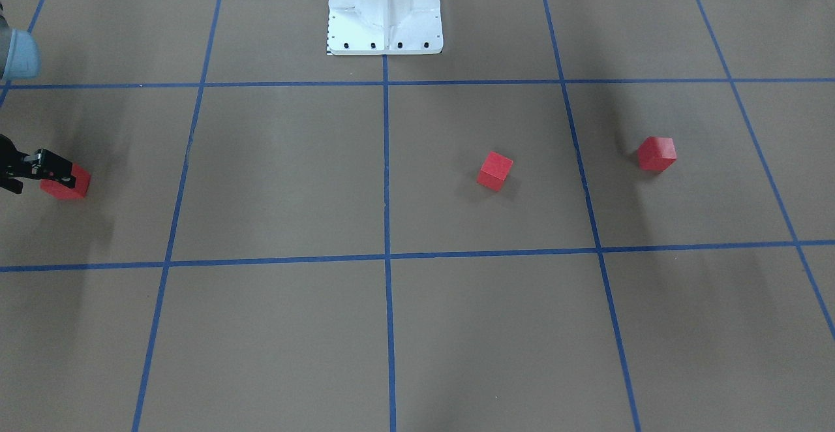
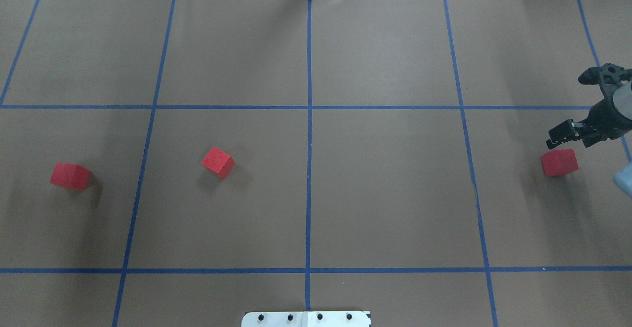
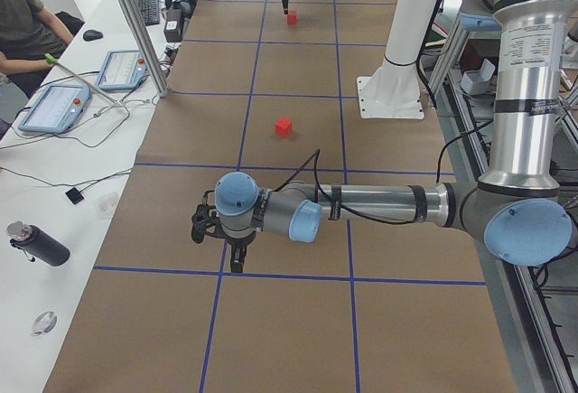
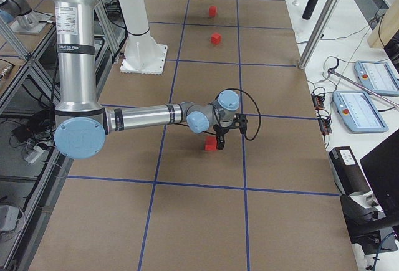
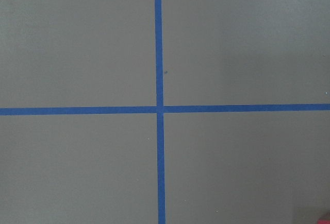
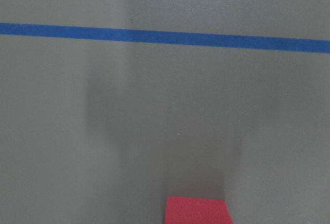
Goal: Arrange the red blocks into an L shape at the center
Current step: 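Lower the right gripper onto the red cube farthest along the row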
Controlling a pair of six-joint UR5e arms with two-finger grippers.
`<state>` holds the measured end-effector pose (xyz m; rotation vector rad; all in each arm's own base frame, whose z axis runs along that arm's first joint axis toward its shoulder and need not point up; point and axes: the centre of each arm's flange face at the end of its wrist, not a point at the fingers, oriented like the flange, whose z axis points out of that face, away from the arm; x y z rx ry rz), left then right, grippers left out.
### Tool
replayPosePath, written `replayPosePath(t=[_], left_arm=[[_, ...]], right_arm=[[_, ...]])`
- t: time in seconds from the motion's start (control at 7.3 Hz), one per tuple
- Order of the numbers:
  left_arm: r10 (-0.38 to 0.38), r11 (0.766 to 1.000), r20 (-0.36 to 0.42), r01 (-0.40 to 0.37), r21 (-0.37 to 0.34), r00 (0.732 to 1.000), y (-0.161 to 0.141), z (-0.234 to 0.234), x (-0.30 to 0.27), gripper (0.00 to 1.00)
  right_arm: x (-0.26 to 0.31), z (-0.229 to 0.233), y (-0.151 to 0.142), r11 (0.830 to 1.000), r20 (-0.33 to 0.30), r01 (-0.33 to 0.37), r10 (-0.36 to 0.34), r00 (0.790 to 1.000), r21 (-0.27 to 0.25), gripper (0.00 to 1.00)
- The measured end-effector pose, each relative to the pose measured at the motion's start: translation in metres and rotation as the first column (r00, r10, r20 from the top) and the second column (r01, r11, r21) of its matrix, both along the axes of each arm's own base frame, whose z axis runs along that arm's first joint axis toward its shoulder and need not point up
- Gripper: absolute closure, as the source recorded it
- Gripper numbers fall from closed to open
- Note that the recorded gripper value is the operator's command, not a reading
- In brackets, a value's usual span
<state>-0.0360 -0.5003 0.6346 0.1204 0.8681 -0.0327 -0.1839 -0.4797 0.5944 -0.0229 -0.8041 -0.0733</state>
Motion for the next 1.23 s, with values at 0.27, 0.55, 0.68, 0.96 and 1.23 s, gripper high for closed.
replayPosePath(t=[0.27,0.55,0.68,0.96,1.23], left_arm=[[-0.001,1.000,0.000,0.001,-0.002,1.000,0.000,0.000,0.000,0.00],[-0.001,1.000,0.000,0.001,-0.004,1.000,0.000,0.001,0.000,0.00],[-0.001,1.000,0.000,0.001,-0.005,1.000,0.000,0.002,0.000,0.00],[-0.004,1.000,0.001,0.004,-0.009,1.000,0.000,0.002,0.000,0.00],[-0.013,1.000,-0.001,0.013,-0.020,1.000,0.000,0.002,0.001,0.00]], right_arm=[[-0.005,0.002,0.004,1.000,-0.004,0.009,-0.009,1.000,-0.004,0.01],[-0.016,0.003,0.008,0.999,-0.004,0.032,-0.032,0.999,-0.007,0.26],[-0.020,0.005,0.011,0.999,-0.007,0.041,-0.041,0.999,-0.010,0.76],[-0.024,0.008,0.013,0.999,-0.012,0.051,-0.051,0.999,-0.012,1.00],[-0.025,-0.003,0.012,0.999,-0.001,0.052,-0.052,0.999,0.002,1.00]])
